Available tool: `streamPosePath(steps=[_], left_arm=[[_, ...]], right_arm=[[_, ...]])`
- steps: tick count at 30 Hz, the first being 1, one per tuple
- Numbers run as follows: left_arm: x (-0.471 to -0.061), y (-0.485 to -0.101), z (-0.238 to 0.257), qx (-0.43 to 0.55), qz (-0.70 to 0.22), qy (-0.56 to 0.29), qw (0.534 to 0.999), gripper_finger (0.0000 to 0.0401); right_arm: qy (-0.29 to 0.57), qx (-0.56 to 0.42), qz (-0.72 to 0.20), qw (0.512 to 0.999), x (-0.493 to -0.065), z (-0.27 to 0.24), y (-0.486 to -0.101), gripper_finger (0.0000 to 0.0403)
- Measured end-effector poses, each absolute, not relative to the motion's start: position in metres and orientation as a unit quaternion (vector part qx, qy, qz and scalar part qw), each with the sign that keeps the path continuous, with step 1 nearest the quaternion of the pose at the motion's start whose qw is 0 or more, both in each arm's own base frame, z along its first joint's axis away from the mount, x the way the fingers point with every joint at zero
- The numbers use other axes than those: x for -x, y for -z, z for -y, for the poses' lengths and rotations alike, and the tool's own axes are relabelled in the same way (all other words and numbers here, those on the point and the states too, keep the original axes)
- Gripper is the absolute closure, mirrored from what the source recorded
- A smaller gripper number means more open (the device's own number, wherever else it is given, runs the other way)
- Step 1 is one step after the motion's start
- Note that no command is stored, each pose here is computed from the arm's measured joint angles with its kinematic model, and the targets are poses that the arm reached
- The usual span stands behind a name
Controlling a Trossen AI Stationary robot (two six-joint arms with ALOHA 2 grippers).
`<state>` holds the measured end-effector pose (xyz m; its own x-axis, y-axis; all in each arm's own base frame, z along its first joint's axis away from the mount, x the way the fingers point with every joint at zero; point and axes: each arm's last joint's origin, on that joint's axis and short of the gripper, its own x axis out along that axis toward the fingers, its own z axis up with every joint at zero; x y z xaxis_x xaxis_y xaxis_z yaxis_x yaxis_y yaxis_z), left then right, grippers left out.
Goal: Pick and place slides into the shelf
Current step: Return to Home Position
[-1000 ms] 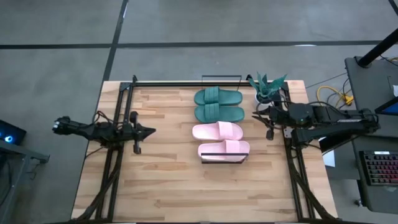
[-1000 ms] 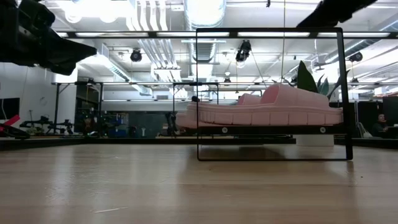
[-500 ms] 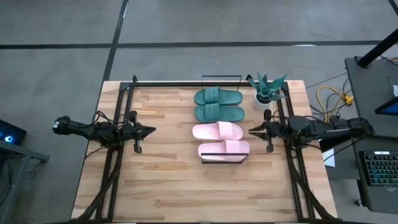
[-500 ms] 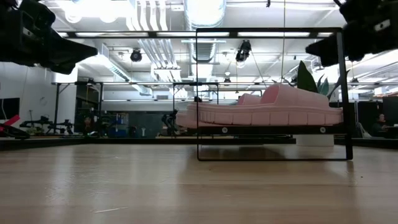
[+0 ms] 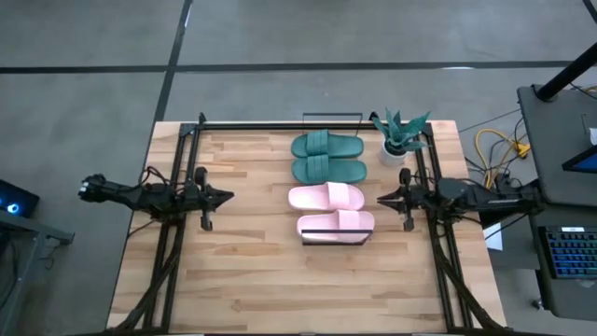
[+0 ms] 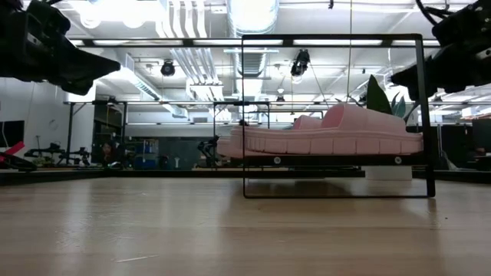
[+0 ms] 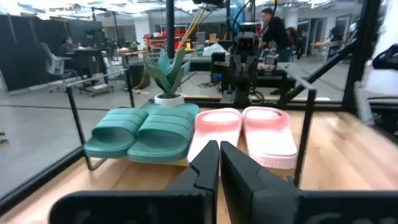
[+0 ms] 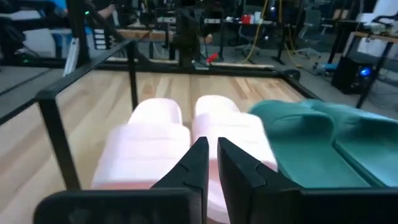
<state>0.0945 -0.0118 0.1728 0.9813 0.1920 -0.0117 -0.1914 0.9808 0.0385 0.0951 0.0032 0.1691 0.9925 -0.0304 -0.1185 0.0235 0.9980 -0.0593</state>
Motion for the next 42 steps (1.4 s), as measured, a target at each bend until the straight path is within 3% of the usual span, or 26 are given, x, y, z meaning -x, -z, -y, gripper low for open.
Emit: streamPosePath(steps=[11, 42], left_arm=[[-0.095, -0.172, 0.013, -0.007, -0.012, -0.079, 0.997, 0.0401], [-0.098, -0.17, 0.014, -0.012, -0.024, -0.079, 0.996, 0.0401]], right_arm=[[0.007, 0.027, -0.013, 1.0, -0.091, -0.004, -0.182, 0.0375], [0.006, 0.058, -0.021, 0.998, -0.092, -0.004, -0.182, 0.0374]])
